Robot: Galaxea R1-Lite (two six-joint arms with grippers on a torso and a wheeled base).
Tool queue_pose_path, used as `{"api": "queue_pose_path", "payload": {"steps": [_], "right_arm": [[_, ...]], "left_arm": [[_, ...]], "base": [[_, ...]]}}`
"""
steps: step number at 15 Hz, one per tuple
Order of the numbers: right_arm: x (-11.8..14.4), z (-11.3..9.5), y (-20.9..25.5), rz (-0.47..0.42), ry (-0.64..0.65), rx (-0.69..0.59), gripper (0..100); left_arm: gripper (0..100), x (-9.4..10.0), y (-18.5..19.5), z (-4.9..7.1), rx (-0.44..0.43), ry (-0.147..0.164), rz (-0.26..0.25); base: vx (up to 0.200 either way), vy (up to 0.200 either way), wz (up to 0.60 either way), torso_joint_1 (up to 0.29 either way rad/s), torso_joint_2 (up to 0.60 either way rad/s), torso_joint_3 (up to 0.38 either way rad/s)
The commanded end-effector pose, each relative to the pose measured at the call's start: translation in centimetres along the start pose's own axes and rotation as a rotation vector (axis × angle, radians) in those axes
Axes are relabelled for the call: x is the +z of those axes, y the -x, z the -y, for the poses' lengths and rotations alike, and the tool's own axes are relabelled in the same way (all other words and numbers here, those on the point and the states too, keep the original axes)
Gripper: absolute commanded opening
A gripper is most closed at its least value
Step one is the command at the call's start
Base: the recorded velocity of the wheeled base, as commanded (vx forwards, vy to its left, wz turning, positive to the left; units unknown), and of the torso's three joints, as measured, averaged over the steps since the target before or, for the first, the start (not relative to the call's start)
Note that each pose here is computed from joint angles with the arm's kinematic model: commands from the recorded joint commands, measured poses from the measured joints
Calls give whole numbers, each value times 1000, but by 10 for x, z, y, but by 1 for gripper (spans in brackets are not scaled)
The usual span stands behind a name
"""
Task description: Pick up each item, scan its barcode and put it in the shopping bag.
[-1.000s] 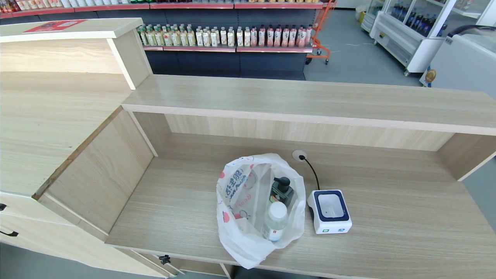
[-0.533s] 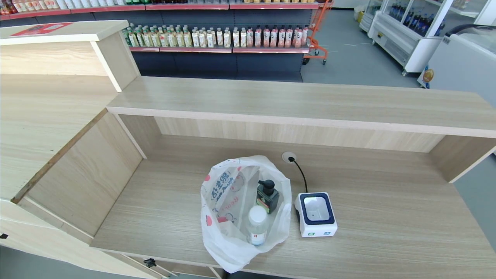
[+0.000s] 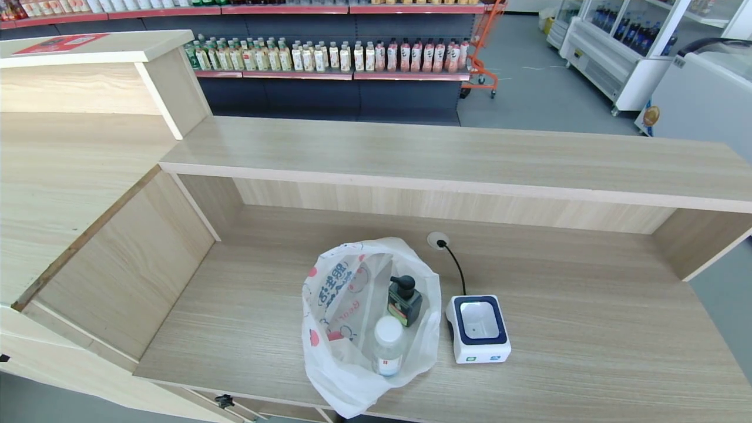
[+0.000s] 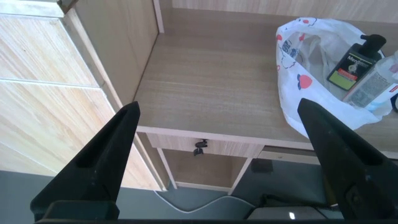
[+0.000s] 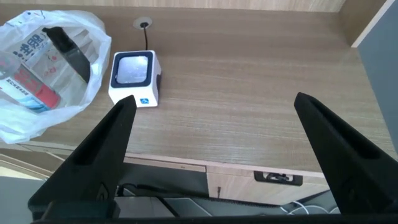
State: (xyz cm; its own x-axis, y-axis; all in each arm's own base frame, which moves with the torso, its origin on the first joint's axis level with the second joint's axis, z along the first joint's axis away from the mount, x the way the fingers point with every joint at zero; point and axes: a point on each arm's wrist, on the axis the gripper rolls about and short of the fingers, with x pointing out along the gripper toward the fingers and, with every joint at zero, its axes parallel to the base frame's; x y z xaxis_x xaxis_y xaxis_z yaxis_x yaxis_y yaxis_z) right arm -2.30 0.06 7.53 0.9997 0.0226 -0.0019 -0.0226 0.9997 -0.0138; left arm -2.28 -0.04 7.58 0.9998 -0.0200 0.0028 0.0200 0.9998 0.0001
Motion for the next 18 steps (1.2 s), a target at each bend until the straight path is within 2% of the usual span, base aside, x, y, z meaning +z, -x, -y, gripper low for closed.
{"api": "queue_pose_path", "payload": {"steps": [1,18], "right_arm": [[0,0,0,-4,0,1,100],[0,0,0,-8,12,21,100]], "left_arm": [[100,0,0,0,-1,0,-1],[100,0,0,0,-1,0,-1]], "base": [[0,0,0,0,0,0],[0,0,0,0,0,0]]}}
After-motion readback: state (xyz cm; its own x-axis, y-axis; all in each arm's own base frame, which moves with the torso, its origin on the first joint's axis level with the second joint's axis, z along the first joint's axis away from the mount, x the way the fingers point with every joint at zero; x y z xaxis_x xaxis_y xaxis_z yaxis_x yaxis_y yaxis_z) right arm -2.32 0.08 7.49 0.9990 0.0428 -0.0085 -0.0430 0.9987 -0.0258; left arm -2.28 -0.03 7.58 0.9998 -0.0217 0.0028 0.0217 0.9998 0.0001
